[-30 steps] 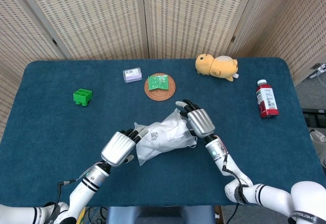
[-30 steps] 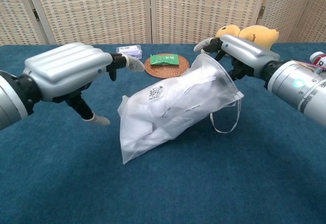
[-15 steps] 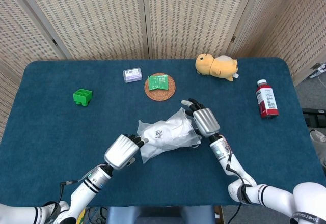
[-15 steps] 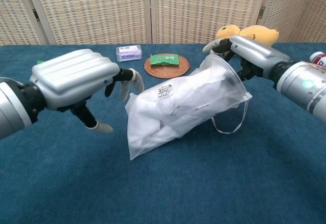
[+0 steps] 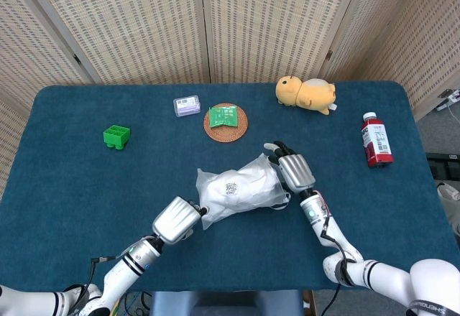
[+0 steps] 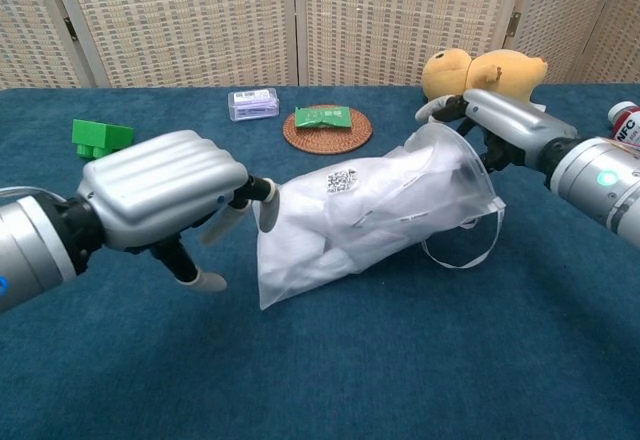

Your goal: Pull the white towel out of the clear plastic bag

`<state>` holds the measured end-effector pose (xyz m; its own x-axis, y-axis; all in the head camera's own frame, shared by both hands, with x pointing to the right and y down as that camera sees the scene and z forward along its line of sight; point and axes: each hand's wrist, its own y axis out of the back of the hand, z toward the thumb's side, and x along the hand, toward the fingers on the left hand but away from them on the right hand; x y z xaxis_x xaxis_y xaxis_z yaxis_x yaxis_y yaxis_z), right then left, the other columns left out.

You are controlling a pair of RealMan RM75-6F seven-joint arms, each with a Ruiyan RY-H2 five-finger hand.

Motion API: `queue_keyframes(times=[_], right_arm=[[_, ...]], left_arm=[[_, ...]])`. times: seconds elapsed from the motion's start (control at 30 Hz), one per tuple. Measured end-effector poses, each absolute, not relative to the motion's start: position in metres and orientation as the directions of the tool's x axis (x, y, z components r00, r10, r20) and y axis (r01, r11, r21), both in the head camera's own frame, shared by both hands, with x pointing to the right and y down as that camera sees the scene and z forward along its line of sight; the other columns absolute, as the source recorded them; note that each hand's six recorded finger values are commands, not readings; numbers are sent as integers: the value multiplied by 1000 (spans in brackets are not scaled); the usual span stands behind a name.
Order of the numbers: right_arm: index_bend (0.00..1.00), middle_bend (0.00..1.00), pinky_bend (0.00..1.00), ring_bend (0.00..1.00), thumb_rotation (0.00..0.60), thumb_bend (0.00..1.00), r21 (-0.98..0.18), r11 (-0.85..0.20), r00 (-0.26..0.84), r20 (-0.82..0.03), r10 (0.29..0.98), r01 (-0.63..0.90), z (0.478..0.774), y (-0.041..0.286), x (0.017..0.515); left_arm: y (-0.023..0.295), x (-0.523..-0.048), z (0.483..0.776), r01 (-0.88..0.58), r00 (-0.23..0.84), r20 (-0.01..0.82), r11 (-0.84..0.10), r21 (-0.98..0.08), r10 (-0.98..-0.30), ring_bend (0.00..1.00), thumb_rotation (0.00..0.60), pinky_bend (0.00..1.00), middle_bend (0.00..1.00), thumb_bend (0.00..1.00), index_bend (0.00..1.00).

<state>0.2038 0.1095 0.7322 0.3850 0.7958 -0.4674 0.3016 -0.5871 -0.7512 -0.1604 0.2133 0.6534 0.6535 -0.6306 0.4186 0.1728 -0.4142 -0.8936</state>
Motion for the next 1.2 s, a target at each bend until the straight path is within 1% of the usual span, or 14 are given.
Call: queue_keyframes(times=[0.13, 0.23, 0.4, 0.67, 0.97, 1.2], right_arm=[[754, 181, 263, 69, 600, 593, -746, -590, 369, -477, 798, 309, 737, 108, 208], [754, 181, 263, 69, 600, 594, -742, -590, 363, -480, 799, 318, 738, 106, 208], [754, 181, 263, 69, 600, 595, -736, -593, 360, -484, 798, 326, 738, 105, 208], [754, 181, 263, 69, 600, 595, -734, -594, 361, -484, 797, 328, 736, 104, 207], [754, 181, 263, 69, 600, 597, -733, -592, 359, -481, 800, 336, 734, 103, 209], [754, 182, 263, 69, 600, 600, -731, -591, 355, -482, 801, 342, 733, 103, 211]], left_arm=[[215, -158, 657, 194, 660, 425, -406, -893, -620, 676, 600, 837, 736, 18, 463], [218, -155, 660, 212, 671, 428, -396, -893, -606, 704, 600, 846, 784, 18, 456], [223, -151, 668, 240, 683, 445, -397, -886, -580, 780, 600, 896, 882, 18, 450], [228, -146, 679, 248, 687, 455, -406, -879, -566, 832, 600, 926, 948, 18, 450], [225, -140, 689, 238, 688, 445, -401, -885, -573, 877, 600, 963, 996, 18, 460], [224, -134, 692, 206, 697, 422, -402, -892, -580, 888, 600, 970, 1000, 18, 469]])
